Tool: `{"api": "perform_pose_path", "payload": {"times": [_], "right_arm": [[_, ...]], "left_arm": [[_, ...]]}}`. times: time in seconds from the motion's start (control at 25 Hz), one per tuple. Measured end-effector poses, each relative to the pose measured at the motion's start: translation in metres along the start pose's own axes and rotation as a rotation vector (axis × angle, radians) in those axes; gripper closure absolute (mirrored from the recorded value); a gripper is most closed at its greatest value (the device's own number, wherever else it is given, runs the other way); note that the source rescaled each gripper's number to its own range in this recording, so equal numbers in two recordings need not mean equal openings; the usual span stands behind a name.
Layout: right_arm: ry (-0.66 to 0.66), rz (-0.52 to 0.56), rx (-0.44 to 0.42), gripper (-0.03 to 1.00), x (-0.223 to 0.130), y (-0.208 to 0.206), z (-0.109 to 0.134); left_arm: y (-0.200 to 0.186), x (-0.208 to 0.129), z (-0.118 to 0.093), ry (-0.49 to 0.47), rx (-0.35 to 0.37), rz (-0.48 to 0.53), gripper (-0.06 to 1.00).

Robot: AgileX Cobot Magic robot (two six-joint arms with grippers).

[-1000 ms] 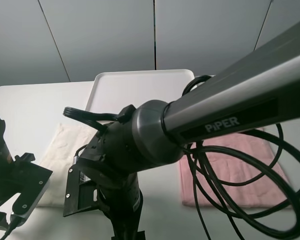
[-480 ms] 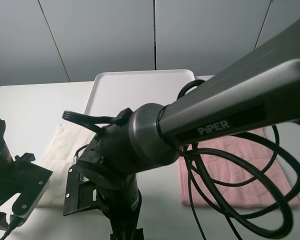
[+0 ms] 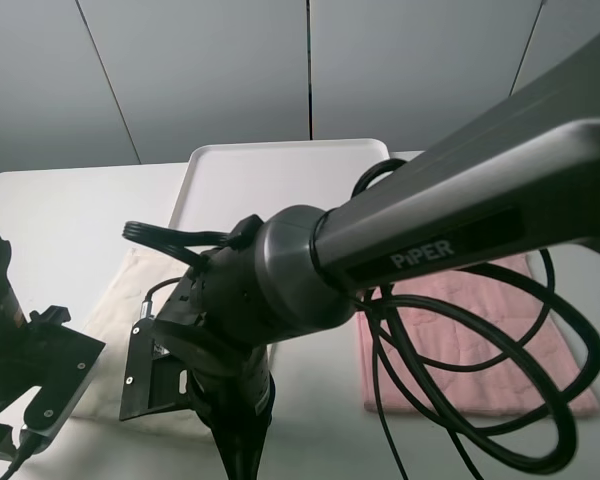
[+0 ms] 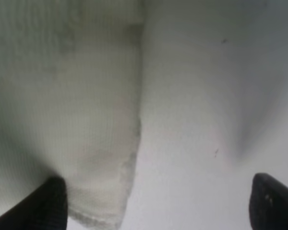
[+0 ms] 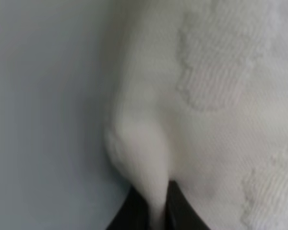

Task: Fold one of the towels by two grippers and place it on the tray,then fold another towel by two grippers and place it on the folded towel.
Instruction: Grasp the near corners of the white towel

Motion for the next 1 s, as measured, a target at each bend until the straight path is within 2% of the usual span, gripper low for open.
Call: {"api": "perform_pose_path", "payload": {"times": [0.44, 0.52, 0.68, 0.8, 0.92, 1.0], "right_arm": [[0.024, 0.003, 0.000, 0.97, 0.000, 0.000, 0.000], [0.024, 0.004, 0.000, 0.97, -0.001, 0.000, 0.000], [0.024, 0.006, 0.001, 0.97, -0.001, 0.001, 0.000], [0.024, 0.007, 0.002, 0.97, -0.001, 0.000, 0.000], [0.024, 0.008, 0.003, 0.97, -0.001, 0.000, 0.000], [0.029, 0.008, 0.003, 0.97, -0.001, 0.000, 0.000]], "left_arm": [[0.000, 0.000, 0.004, -0.014, 0.027, 0.001, -0.01], [0.000, -0.001, 0.006, 0.011, 0.047, 0.009, 0.07], [0.005, -0.003, 0.008, 0.070, 0.107, 0.016, 0.32], [0.006, -0.003, 0.010, 0.107, 0.144, 0.019, 0.43], [0.006, -0.003, 0.012, 0.090, 0.158, 0.014, 0.50], [0.005, -0.002, 0.013, 0.073, 0.169, 0.008, 0.58]]}}
Point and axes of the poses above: a point on each arm's last joint axis where the gripper is mounted, y pointing out along that axis toward the gripper, z along the wrist's bending axis when the last joint is at zero, x = y × z, the point moved 5 cm from there along y, pointing out along that axis toward the gripper, and after that the axes turned 3 degrees about -y, right-handed, at the moved point
